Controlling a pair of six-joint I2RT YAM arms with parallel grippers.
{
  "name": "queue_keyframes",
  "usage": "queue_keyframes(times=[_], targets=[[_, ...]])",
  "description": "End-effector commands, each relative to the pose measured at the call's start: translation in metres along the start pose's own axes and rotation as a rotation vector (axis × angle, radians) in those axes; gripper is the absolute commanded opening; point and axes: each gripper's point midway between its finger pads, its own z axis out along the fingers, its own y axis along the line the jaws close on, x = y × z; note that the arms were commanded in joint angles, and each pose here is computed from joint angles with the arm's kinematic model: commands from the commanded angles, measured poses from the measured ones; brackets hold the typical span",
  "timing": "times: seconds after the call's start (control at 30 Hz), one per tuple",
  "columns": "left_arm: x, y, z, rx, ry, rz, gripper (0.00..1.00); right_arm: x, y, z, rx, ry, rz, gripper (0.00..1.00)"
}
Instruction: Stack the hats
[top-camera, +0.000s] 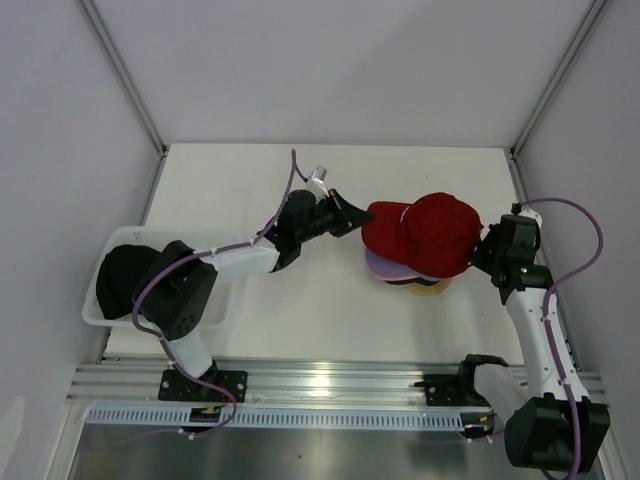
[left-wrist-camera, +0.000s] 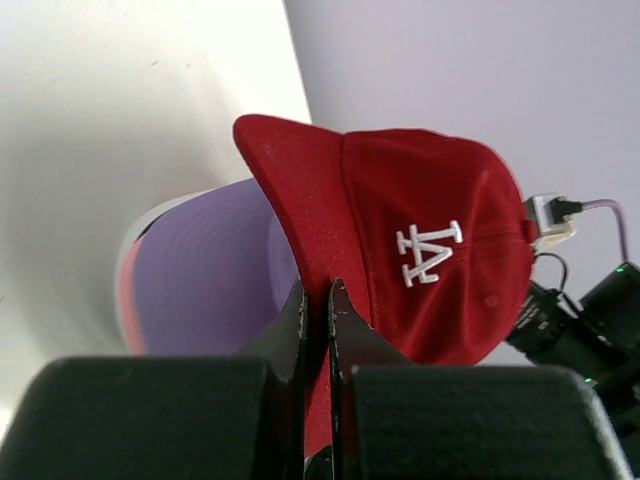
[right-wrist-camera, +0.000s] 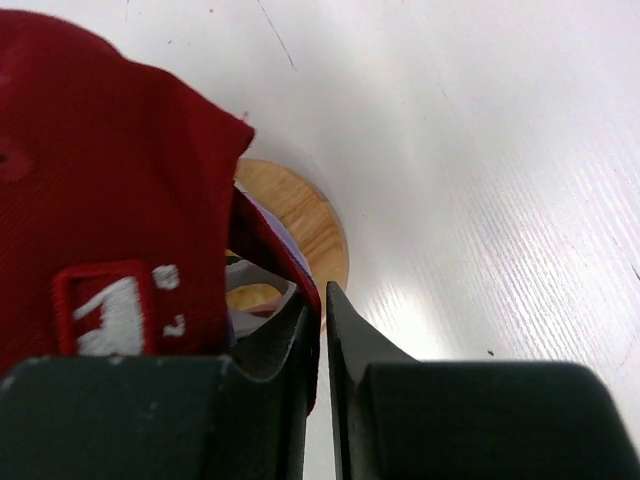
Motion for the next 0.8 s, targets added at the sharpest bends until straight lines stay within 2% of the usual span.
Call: queue_keyframes(times=[0.0, 0.17, 0.4, 0.77], targets=[[0.022, 0.066, -0.016, -0.215, 0.001, 0.059, 0.01, -0.006, -0.009, -0.001, 0.063, -0.01, 0.007, 0.12], [0.041, 0.11, -0.027, -0.329, -0.015, 0.035, 0.01, 0.004, -0.011, 0.013, 0.075, 0.029, 0.017, 0.11], [0.06, 0.133, -0.033, -0.42, 0.0, 0.074, 0.01, 0.003, -0.01, 0.025, 0.081, 0.031, 0.026, 0.11], [0.082, 0.163, -0.049, -0.536, 0.001, 0.233, 0.01, -0.009, -0.007, 0.03, 0.079, -0.003, 0.023, 0.2]])
